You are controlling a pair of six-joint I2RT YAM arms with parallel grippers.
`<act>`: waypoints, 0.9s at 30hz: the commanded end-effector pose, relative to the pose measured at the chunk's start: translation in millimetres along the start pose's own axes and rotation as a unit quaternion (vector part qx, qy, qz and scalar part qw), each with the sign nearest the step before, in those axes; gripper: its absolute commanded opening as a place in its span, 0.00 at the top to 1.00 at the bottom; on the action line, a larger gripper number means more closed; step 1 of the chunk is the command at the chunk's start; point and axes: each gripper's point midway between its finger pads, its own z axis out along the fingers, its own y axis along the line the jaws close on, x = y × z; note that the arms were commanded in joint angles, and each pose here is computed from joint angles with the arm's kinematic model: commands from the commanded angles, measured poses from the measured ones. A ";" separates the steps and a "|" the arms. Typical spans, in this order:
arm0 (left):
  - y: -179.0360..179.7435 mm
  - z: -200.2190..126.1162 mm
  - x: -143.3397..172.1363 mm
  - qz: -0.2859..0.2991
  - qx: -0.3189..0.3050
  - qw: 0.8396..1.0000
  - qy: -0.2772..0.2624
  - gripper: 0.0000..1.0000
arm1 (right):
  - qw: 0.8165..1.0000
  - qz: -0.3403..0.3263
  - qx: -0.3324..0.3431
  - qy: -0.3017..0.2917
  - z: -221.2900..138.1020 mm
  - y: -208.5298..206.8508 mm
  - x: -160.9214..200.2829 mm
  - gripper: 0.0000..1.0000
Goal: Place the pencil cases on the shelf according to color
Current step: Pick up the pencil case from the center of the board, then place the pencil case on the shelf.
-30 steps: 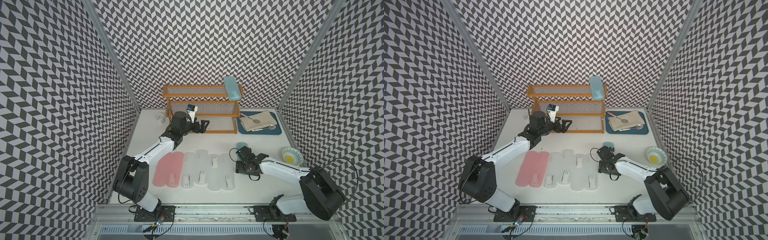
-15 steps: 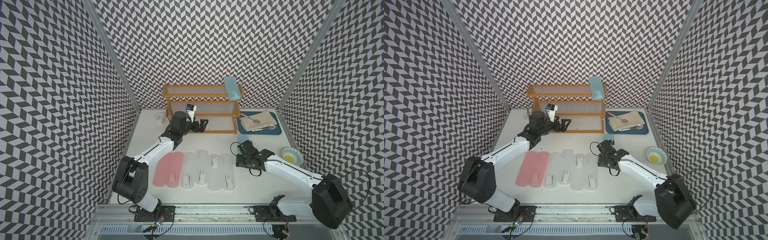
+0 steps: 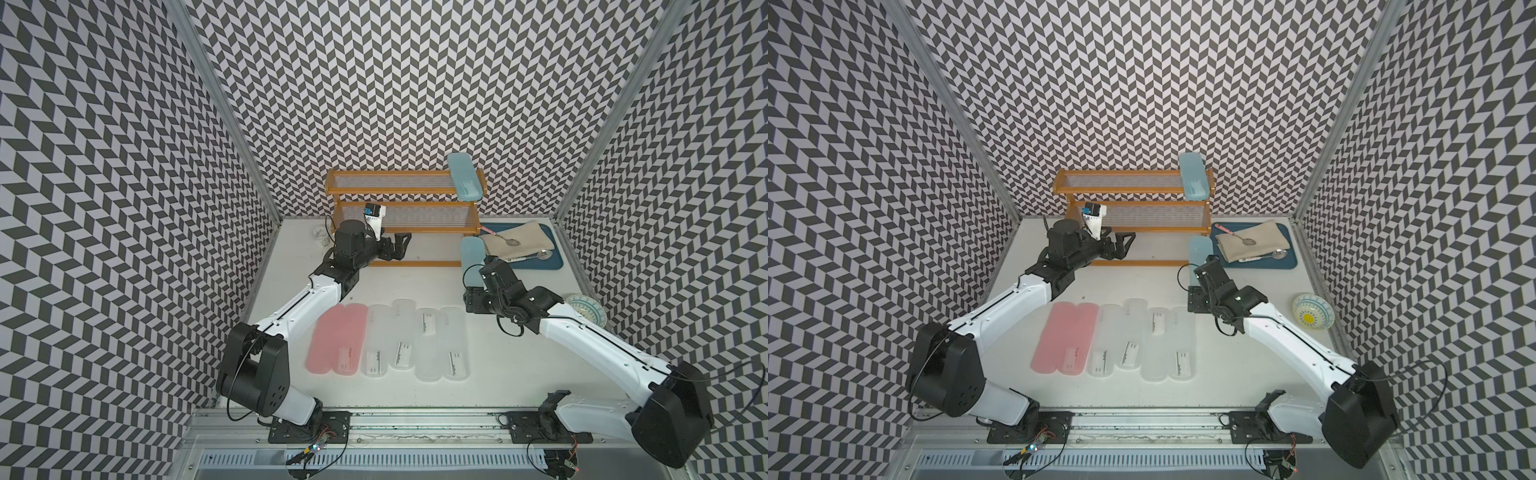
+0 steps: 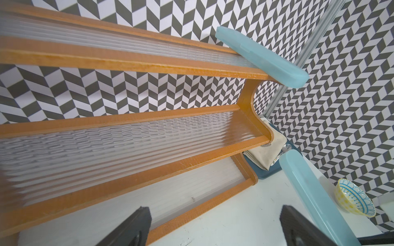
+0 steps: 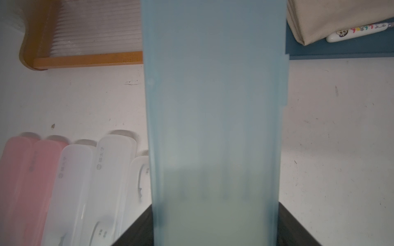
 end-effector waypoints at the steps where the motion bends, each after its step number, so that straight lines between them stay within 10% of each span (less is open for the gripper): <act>1: -5.3 -14.4 -28.6 0.014 0.001 0.999 -0.036 0.00 | 0.998 -0.019 -0.040 -0.039 -11.2 21.0 -24.7 0.30; 27: -7.8 -43.8 -65.6 0.028 0.007 0.995 -0.095 0.00 | 0.984 -0.062 -0.133 -0.102 -50.9 124.1 -63.1 0.33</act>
